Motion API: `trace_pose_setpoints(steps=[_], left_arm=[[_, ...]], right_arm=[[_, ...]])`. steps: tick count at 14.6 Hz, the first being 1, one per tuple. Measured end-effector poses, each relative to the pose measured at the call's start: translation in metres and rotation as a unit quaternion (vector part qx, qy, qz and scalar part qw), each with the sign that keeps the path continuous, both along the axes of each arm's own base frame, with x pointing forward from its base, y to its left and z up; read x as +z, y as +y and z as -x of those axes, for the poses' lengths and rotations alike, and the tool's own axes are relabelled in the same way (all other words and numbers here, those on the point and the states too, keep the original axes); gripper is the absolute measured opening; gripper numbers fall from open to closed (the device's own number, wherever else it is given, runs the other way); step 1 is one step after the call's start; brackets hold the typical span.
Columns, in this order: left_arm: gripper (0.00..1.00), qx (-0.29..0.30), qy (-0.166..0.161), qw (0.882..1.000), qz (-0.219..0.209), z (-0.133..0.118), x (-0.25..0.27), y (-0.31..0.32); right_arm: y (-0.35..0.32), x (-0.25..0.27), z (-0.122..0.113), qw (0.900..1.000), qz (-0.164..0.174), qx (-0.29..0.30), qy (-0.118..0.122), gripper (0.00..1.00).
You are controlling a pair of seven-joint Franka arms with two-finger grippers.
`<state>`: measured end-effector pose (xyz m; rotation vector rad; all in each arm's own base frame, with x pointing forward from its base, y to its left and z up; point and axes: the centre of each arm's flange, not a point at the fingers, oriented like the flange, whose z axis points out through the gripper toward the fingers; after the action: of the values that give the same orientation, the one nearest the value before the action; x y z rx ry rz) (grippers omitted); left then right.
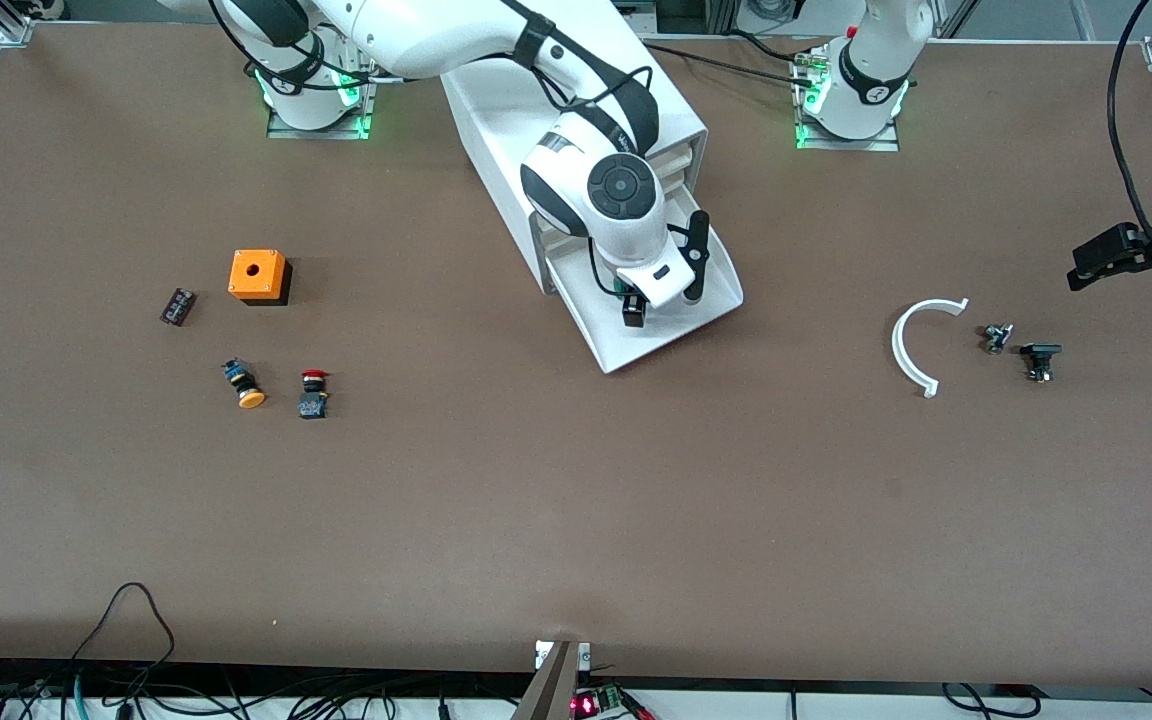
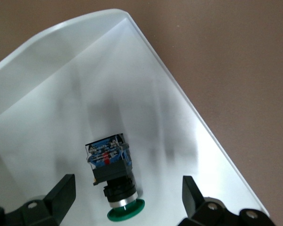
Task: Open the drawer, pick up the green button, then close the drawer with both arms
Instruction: 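Release the drawer with the left gripper while the right gripper reaches inside, then grasp the green push-button switch in the drawer with the right gripper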
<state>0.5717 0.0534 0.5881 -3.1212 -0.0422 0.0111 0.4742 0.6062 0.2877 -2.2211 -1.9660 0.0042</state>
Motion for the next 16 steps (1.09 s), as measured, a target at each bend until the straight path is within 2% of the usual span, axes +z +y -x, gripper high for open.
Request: trace_pose_setpoints(steps=[5, 10, 12, 13, 16], left_arm=[[1.00, 0.001, 0.000, 1.000, 0.000, 0.000, 0.000, 0.000], [1.00, 0.001, 0.001, 1.000, 0.000, 0.000, 0.000, 0.000], [1.00, 0.001, 0.001, 1.000, 0.000, 0.000, 0.000, 0.000], [1.00, 0.001, 0.001, 1.000, 0.000, 0.000, 0.000, 0.000], [1.00, 0.001, 0.001, 1.000, 0.000, 0.000, 0.000, 0.000]], right_arm=[[0.003, -0.016, 0.005, 1.000, 0.007, 0.005, 0.006, 1.00], [0.006, -0.021, 0.010, 1.000, 0.015, 0.028, -0.004, 1.00], [0.007, -0.021, 0.011, 0.999, 0.020, 0.035, -0.010, 0.96], [0.007, -0.021, 0.011, 0.999, 0.023, 0.038, -0.015, 0.87], [0.011, -0.023, 0.017, 0.999, 0.026, 0.044, -0.017, 0.81]])
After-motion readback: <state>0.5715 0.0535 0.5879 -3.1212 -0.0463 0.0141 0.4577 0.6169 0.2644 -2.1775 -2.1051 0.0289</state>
